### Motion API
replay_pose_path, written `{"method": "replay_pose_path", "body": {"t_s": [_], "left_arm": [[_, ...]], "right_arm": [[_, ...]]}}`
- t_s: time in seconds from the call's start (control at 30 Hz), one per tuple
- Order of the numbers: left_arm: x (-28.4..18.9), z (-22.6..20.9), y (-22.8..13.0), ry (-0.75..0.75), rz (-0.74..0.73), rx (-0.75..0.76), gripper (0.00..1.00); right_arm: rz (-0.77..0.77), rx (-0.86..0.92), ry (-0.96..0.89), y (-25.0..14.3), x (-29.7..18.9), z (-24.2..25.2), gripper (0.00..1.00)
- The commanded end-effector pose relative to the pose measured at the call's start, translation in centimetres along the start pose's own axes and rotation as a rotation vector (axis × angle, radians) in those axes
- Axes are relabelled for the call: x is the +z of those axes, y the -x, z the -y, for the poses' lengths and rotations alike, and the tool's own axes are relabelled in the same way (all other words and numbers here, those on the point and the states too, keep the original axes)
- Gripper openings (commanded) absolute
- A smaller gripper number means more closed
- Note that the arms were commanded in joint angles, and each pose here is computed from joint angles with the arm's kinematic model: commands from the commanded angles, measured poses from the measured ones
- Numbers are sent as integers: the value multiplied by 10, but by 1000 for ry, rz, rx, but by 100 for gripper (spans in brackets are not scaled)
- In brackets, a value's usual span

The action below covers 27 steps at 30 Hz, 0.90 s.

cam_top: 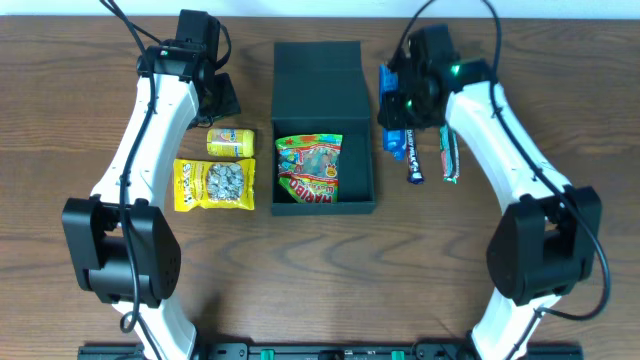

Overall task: Pack container
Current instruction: 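Place the blue bar into the box's right side with the right gripper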

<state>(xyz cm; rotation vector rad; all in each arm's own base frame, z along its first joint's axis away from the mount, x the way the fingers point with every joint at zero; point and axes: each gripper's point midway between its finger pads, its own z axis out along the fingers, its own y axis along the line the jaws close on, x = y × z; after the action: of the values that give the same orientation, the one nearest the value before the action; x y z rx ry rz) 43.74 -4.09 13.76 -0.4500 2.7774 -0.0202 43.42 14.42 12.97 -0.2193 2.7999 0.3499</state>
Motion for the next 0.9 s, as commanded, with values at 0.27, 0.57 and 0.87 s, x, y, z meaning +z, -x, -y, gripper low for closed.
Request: {"method": "replay_pose_path", "body": {"t_s": [0.27, 0.57, 0.87], "left_arm": [[-12, 1, 7, -17, 31, -2, 58], [-12, 0, 7, -15, 27, 16, 58], [-13, -26, -13, 113, -48, 101, 58]], "right_arm": [[-218, 29, 51, -59, 21, -66, 18], [-247, 67, 24, -70, 34, -63, 78], [-90, 66, 57, -21, -10, -67, 89]]}}
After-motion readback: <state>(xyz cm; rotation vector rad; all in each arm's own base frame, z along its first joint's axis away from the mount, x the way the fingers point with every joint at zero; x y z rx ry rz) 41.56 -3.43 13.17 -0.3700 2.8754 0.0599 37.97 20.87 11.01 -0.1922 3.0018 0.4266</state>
